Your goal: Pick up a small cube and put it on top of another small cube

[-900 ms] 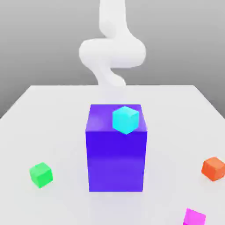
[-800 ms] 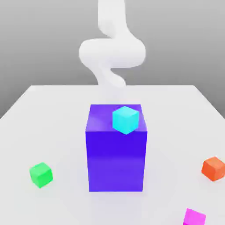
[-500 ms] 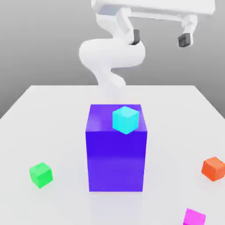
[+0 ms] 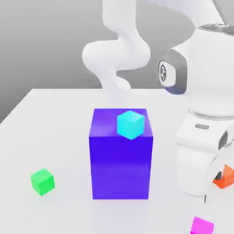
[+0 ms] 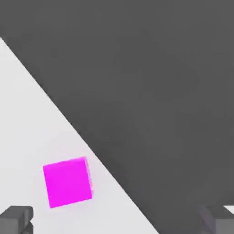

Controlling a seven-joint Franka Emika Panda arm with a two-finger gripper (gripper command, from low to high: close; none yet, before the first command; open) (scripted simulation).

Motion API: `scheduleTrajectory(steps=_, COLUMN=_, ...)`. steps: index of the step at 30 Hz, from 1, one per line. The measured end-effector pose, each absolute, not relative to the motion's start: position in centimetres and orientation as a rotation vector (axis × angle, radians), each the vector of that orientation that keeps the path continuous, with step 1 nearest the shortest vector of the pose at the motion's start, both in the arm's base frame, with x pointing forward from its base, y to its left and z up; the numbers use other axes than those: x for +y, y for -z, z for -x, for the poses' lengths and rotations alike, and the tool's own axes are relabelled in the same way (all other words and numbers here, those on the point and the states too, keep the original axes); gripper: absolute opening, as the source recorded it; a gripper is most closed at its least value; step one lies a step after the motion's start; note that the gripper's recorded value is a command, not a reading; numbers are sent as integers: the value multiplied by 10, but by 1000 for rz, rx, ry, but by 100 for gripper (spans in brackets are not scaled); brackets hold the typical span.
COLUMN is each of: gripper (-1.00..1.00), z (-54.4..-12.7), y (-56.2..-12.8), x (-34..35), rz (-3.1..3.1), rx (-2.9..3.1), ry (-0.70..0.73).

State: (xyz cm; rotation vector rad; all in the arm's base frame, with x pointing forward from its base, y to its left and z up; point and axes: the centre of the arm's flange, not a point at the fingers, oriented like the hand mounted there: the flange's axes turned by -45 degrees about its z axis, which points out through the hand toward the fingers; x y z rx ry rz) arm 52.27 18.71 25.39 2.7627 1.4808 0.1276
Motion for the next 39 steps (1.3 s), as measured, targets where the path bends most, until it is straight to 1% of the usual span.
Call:
scheduleTrajectory(steps=3, gripper=0, z=-513, y=-200, x=201, rz=-2698, rx=1607, ry=-26)
scheduleTrajectory(steps=7, gripper=0, z=-510, y=-139, x=204, rz=-2681, rx=1637, ry=-2)
scheduleTrajectory(steps=8, gripper=-100, z=-509, y=-131, x=204, rz=-2681, rx=1638, ry=-1)
scheduleTrajectory(steps=14, gripper=-100, z=-509, y=-127, x=204, rz=-2681, rx=1639, ry=2)
scheduleTrajectory(steps=16, gripper=-100, z=-510, y=-142, x=204, rz=-2680, rx=1639, ry=2)
scheduleTrajectory(steps=20, gripper=-100, z=-510, y=-189, x=194, rz=-2713, rx=1584, ry=2)
scheduleTrajectory(steps=25, gripper=-100, z=-514, y=-204, x=118, rz=-2929, rx=1111, ry=3)
scheduleTrajectory(steps=29, gripper=-100, z=-509, y=-213, x=56, rz=-3051, rx=686, ry=2)
scheduleTrajectory(steps=34, gripper=-100, z=-490, y=-223, x=-18, rz=-3121, rx=138, ry=0)
scheduleTrajectory(steps=39, gripper=-100, z=-462, y=-230, x=-85, rz=-3096, rx=-413, ry=-1)
